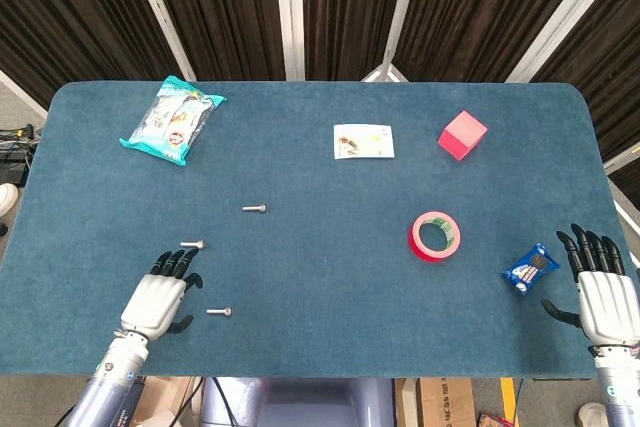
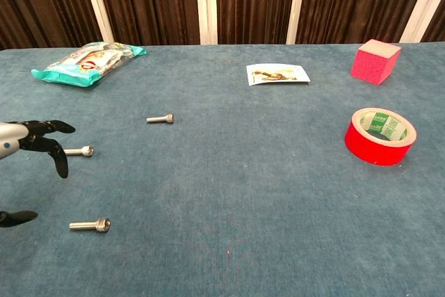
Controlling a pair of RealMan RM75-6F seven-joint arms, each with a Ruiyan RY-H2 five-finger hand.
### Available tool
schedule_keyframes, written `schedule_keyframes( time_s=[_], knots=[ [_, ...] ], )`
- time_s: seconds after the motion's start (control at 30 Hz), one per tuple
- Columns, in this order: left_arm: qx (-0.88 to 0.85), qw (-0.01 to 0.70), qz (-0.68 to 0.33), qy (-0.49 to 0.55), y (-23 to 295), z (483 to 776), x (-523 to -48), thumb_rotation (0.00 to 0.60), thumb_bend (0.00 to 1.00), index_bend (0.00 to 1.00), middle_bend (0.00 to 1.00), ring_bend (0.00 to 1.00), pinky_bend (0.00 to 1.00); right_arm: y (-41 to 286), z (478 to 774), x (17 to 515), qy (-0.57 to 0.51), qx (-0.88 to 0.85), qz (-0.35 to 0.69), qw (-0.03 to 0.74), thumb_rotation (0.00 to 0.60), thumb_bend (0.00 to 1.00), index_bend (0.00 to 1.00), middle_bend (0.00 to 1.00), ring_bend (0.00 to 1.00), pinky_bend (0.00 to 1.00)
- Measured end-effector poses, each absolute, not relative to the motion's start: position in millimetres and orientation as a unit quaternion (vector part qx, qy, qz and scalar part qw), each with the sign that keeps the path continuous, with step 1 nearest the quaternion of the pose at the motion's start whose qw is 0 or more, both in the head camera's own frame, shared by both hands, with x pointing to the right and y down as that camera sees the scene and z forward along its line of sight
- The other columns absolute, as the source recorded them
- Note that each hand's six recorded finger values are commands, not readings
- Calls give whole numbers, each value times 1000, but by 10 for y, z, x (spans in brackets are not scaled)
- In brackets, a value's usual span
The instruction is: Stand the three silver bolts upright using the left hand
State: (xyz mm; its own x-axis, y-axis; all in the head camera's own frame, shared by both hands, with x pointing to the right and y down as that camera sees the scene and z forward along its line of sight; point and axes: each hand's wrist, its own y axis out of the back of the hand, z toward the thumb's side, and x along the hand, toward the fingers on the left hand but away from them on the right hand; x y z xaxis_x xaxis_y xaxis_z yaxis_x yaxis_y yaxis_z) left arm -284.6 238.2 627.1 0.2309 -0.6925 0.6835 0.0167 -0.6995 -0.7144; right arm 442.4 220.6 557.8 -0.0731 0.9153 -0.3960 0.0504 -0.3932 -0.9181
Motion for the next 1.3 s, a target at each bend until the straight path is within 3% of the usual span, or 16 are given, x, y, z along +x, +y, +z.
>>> schedule_keyframes(
  time_s=[0.4,0.7,1.3],
  knots=[
    [-722,306,-581,220,2559,6582,-2663,600,430,439,0,0,0,2191,5560,4458,-424,-575,601,357,600,0,115,31,0,0],
    [-714,318,-579,230,2584,6652,-2649,600,489,475,0,0,0,2188,5539,4470,-429,-574,599,357,600,0,114,31,0,0],
    [-719,318,-576,223,2623,6702,-2623,600,496,506,0,0,0,2181,5555,4476,-432,-574,600,352,600,0,114,31,0,0]
  ],
)
